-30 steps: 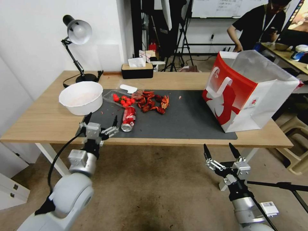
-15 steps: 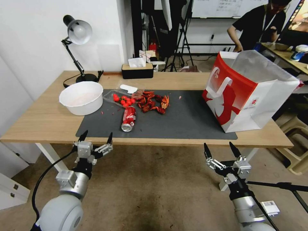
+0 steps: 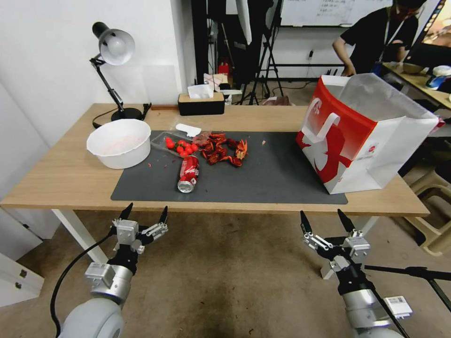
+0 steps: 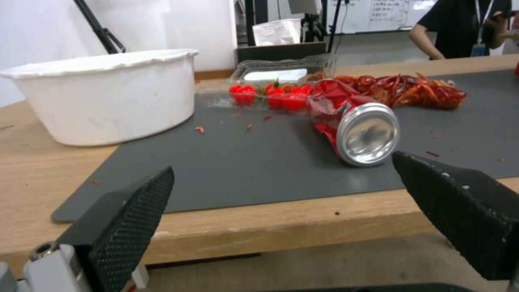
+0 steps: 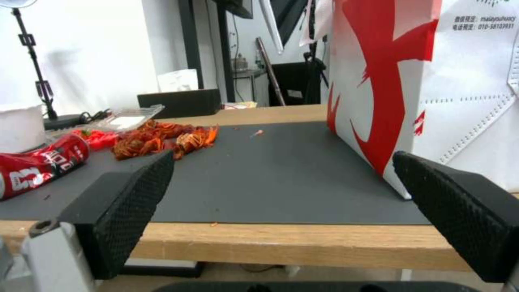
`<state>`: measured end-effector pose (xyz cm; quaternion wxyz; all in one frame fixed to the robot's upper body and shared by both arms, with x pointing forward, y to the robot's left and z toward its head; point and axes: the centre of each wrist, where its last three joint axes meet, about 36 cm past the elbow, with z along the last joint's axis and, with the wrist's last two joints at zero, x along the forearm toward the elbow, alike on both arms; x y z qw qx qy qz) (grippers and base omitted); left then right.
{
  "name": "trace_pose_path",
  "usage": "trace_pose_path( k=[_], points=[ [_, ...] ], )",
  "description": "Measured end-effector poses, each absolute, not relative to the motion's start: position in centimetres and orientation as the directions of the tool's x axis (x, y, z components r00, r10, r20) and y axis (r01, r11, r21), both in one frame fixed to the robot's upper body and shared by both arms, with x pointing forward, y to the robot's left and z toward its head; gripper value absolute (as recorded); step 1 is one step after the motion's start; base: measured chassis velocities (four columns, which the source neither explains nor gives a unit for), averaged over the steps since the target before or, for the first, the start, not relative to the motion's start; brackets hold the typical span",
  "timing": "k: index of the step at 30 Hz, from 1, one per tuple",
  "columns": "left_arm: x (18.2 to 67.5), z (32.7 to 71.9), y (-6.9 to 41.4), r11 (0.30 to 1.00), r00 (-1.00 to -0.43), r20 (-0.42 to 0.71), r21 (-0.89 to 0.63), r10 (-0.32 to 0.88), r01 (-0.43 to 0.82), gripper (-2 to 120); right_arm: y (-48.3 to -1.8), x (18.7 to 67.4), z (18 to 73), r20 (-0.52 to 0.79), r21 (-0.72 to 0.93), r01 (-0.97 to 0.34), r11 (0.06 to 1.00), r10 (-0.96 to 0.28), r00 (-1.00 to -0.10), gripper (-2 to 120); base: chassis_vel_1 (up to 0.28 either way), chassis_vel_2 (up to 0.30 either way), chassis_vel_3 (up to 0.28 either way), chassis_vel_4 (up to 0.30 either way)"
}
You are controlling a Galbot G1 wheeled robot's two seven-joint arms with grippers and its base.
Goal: Pick up the trash from the table and place it into the takeout bag.
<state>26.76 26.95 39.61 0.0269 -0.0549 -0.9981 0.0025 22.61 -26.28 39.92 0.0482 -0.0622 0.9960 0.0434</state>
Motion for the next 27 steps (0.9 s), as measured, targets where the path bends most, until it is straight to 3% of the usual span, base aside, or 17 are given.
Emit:
trace_pose_path(
  k=[27],
  points=[
    [28.4,40.6,26.4,0.992,-0.992,0.010,-0.037,0.124,0.124,100,-26.5,22.2,39.3,-0.099,0.095,-0.119,0.988,-0.110,-0.989,100,0.000,0.000,0.000,0.000]
  ],
)
